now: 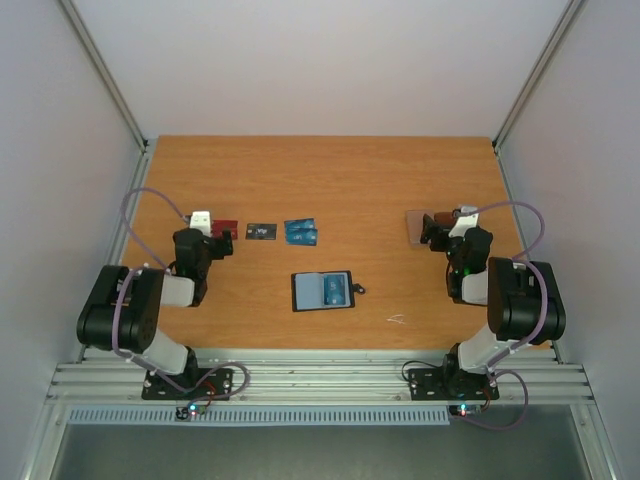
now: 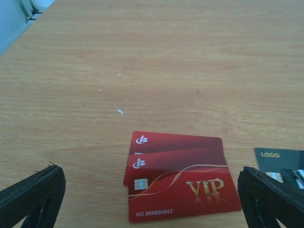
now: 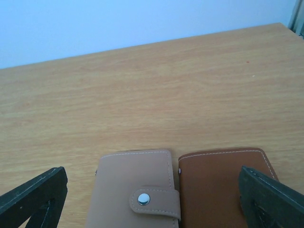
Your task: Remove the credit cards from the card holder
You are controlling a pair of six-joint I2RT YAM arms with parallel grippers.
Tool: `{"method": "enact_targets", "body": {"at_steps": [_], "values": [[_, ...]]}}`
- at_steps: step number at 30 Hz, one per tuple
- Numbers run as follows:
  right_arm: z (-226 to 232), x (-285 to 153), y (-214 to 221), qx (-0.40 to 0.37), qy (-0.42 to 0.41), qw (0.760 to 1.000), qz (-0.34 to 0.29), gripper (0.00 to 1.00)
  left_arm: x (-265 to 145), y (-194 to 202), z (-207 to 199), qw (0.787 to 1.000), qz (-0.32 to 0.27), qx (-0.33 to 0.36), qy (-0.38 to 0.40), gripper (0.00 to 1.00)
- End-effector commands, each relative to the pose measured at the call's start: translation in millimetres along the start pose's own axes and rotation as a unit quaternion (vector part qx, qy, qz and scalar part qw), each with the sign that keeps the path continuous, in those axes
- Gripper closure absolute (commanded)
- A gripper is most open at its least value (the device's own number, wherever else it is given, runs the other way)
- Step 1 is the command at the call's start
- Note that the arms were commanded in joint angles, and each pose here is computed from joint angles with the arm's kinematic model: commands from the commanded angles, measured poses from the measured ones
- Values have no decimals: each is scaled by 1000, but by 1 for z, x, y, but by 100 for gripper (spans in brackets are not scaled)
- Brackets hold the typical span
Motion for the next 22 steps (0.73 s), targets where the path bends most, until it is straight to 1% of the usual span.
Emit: {"method": "enact_targets", "body": {"at_steps": [1,11,15,22], "values": [[5,0,0,-15,-15,1000,6,1,7,-35,3,996,-79,7,-31,0],[6,0,0,-17,-21,1000,7,2,8,-35,4,996,-83,5,-34,1],[11,3,0,-25,-40,999,15,1,8,-35,4,996,-82,5,-34,1],[12,4,0,-28,-40,999,18,1,8,-35,4,996,-82,5,-34,1]]}}
Point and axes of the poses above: each gripper's point midway between its finger pads, its own x axis out along the fingers, its own z axis along the line the jaws close on, y = z × x, the point moved 5 cm from there along -x, back along the fingers, and after that the axes turned 6 degrees about -x, right-handed, at the moved point
